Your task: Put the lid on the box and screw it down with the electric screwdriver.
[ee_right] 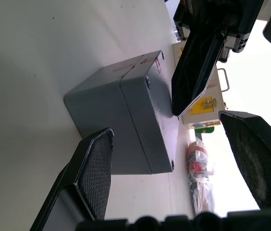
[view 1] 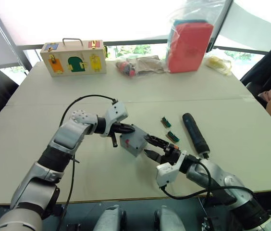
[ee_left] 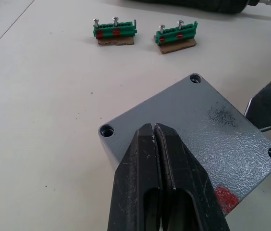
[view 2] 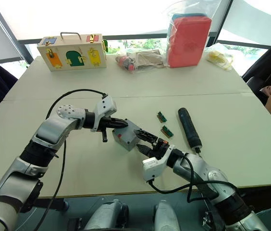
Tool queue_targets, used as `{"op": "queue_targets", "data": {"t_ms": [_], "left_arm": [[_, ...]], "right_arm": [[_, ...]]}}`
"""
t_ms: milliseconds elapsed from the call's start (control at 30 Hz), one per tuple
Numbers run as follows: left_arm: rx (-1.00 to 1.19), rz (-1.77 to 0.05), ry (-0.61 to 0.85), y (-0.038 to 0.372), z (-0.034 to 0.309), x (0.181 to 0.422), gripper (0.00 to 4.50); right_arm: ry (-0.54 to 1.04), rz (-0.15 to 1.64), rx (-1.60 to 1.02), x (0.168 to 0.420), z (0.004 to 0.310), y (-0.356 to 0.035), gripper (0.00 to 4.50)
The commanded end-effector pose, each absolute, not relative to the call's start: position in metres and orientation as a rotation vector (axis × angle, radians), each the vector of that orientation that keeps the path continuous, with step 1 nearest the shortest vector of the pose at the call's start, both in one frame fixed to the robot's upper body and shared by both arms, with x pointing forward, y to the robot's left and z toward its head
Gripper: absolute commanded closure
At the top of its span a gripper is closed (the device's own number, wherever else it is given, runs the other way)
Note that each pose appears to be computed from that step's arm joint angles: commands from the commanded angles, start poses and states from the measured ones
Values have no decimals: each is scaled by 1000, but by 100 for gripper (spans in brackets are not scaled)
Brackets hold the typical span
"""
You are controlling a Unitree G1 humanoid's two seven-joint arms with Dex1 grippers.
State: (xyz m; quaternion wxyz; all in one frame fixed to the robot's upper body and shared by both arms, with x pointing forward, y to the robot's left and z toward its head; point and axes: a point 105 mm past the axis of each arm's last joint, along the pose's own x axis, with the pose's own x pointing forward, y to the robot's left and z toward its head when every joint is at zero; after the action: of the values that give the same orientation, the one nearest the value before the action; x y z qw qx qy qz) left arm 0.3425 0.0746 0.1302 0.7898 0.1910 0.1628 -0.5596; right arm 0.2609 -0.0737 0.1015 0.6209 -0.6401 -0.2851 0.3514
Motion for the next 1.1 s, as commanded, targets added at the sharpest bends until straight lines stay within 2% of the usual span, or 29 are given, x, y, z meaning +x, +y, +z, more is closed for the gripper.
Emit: {"op": "queue_targets", "data": {"t_ms": [33, 200, 300, 433, 467, 500, 567, 700, 900, 1100], "left_arm": [[365, -1204, 445, 78, 102, 337, 450], [170, -1175, 284, 83, 154, 344, 450], [-70, -1111, 205, 92, 188, 347, 450], [-197, -999, 181, 107, 194, 351, 450], [-189, -972, 186, 110, 190, 352, 450], [-180, -955, 192, 112, 185, 353, 450], [-177, -919, 201, 113, 173, 357, 450], [-126, -860, 266, 111, 138, 362, 450], [-78, -881, 320, 101, 117, 356, 450], [-80, -953, 377, 96, 101, 339, 450]], "right_arm": [[-671, 760, -1439, 255, 121, -79, 85], [-559, 653, -1184, 255, 142, -98, 85], [-447, 550, -833, 265, 159, -109, 137], [-313, 529, -556, 275, 160, -111, 304], [-260, 550, -496, 275, 155, -109, 327], [-218, 566, -456, 276, 150, -107, 386], [-124, 580, -370, 278, 142, -107, 447], [45, 642, -258, 275, 131, -104, 447], [250, 793, -270, 260, 102, -101, 447], [274, 890, -295, 272, 93, -82, 447]]}}
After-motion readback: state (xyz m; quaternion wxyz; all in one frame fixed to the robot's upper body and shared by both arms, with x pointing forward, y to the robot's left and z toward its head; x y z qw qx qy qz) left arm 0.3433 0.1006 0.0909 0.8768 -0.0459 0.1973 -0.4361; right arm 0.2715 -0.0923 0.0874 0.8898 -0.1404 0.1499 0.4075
